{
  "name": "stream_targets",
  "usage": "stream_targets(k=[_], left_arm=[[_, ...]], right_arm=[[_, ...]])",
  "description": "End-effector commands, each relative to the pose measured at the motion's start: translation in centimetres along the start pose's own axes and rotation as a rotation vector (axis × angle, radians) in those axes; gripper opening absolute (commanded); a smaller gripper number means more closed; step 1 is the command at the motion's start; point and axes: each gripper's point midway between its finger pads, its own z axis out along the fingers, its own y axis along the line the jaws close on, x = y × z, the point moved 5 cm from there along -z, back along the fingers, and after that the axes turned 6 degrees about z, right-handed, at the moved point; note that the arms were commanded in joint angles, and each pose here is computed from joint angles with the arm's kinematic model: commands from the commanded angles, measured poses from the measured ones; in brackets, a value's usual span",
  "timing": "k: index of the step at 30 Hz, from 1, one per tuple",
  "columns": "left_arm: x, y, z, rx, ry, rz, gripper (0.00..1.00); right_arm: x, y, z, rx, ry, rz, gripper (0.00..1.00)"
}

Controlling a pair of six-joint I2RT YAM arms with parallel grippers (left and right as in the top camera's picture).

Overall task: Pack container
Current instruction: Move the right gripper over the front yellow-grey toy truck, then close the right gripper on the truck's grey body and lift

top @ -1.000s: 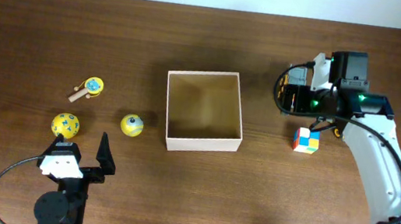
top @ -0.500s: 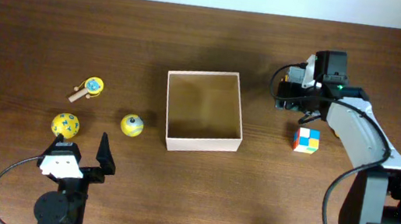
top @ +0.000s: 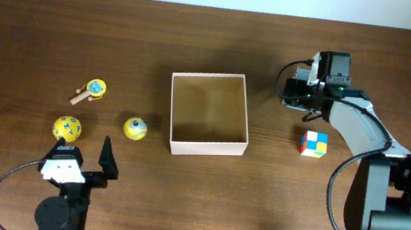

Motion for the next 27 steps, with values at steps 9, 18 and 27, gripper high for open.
stream_targets(k=[9,18,27], left_arm=[[0.1,-0.1,0.0,0.008,-0.004,0.015,0.99],[0.1,0.0,0.0,0.008,-0.004,0.015,0.99],[0.1,0.0,0.0,0.008,-0.004,0.015,0.99]], right_arm=[[-1.1,-0.5,0.5,0.027,-0.051,0.013,0.88],[-0.9,-0.5,1.7,0.024,-0.047,0.027,0.86],[-1.5,-0.4,2.1,0.016,-0.083,0.031,0.75]])
